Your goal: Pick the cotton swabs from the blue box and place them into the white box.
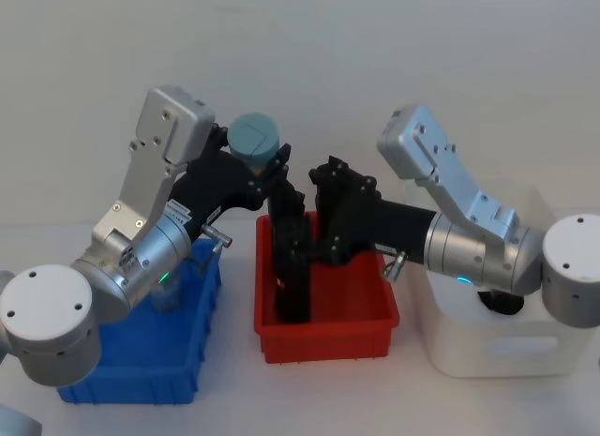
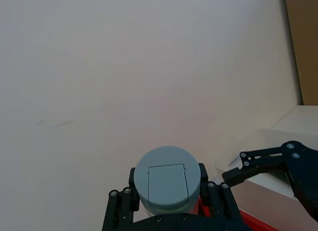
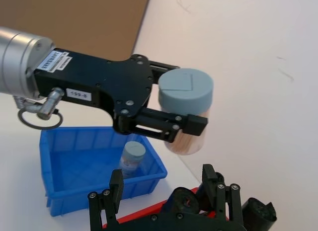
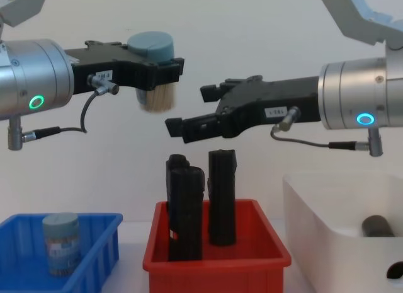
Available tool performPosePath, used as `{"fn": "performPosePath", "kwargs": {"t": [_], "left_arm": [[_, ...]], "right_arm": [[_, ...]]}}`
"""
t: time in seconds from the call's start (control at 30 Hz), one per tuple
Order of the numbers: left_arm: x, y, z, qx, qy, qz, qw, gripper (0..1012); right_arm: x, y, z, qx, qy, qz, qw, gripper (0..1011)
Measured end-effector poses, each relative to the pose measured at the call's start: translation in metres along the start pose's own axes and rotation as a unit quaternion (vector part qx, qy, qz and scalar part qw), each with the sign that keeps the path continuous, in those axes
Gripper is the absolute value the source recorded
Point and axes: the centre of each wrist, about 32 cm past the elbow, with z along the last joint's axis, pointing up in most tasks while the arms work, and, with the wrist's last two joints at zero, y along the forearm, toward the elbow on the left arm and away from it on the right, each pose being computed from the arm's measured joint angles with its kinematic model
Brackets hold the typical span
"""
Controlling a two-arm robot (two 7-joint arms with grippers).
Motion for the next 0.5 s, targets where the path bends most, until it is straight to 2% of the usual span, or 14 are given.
{"fn": "performPosePath", "kwargs": {"t": [0.5], "left_arm": [[-0.0017,0.0,-0.0023,0.006,0.005,-0.008,0.9999,666]], "right_arm": [[0.01,0.0005,0.0028,0.002,0.0,-0.027,0.9996,1002]]}}
